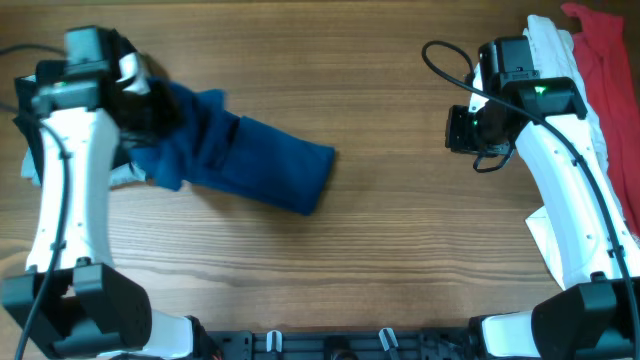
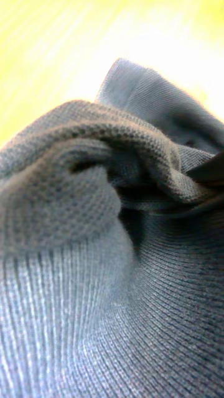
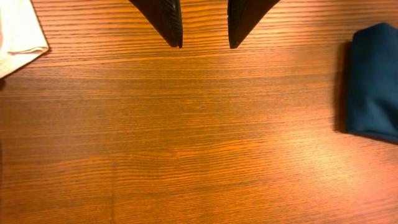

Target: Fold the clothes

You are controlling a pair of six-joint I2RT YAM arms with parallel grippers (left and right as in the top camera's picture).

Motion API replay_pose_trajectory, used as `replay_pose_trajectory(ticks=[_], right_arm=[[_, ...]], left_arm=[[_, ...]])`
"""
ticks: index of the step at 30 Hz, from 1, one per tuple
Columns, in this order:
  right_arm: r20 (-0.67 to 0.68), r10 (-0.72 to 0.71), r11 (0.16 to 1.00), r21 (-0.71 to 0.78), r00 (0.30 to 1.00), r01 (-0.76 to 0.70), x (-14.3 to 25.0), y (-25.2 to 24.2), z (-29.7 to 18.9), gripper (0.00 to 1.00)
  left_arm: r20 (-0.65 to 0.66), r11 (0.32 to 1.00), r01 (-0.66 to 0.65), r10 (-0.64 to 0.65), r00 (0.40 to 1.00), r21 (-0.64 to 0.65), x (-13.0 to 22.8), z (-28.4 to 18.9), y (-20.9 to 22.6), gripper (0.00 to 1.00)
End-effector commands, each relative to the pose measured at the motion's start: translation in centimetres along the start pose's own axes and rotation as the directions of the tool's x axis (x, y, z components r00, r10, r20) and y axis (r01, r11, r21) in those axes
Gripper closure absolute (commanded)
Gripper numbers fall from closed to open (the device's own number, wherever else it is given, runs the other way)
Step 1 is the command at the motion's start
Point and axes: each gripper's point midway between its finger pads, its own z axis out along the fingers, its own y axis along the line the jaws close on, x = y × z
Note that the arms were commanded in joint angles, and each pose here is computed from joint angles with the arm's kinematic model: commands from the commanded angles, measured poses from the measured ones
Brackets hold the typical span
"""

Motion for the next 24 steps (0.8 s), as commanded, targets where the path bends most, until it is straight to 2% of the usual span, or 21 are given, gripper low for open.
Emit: replay_pose_trajectory(ticks=[1, 8, 14, 20, 22, 23, 24], right_arm=[[0.015, -0.03, 0.999, 0.019, 0.999, 0.03, -0.2, -0.4, -0.5, 0.76], [-0.01, -0.047, 0.999, 0.025, 0.999, 0.047, 0.4, -0.5, -0.5, 0.78], [-0.016, -0.062, 0.998, 0.025, 0.998, 0.063, 0.6, -0.5, -0.5, 0.78], [-0.015, -0.062, 0.998, 0.025, 0.998, 0.063, 0.5, -0.5, -0.5, 0.78], [-0.015, -0.062, 0.998, 0.025, 0.998, 0.062, 0.5, -0.5, -0.5, 0.78], [-0.015, -0.061, 0.998, 0.025, 0.998, 0.062, 0.5, -0.5, -0.5, 0.78], [-0.015, -0.06, 0.998, 0.025, 0.998, 0.061, 0.5, -0.5, -0.5, 0.78]], left_arm=[[-0.026, 0.996, -0.039, 0.041, 0.999, 0.076, 1.9, 0.9, -5.9, 0.96], [-0.155, 0.984, -0.165, 0.173, 0.973, 0.063, 7.7, 7.0, -12.0, 0.96], [-0.275, 0.96, -0.278, 0.259, 0.926, -0.035, 12.4, 11.2, -12.4, 0.96], [-0.31, 0.945, -0.325, 0.301, 0.902, -0.029, 14.5, 11.7, -13.3, 0.95], [-0.333, 0.943, -0.333, 0.308, 0.891, -0.022, 15.4, 11.5, -13.5, 0.89], [-0.346, 0.942, -0.335, 0.31, 0.885, -0.013, 15.8, 11.4, -13.6, 0.81], [-0.36, 0.941, -0.339, 0.318, 0.877, 0.003, 16.3, 11.3, -13.8, 0.78]])
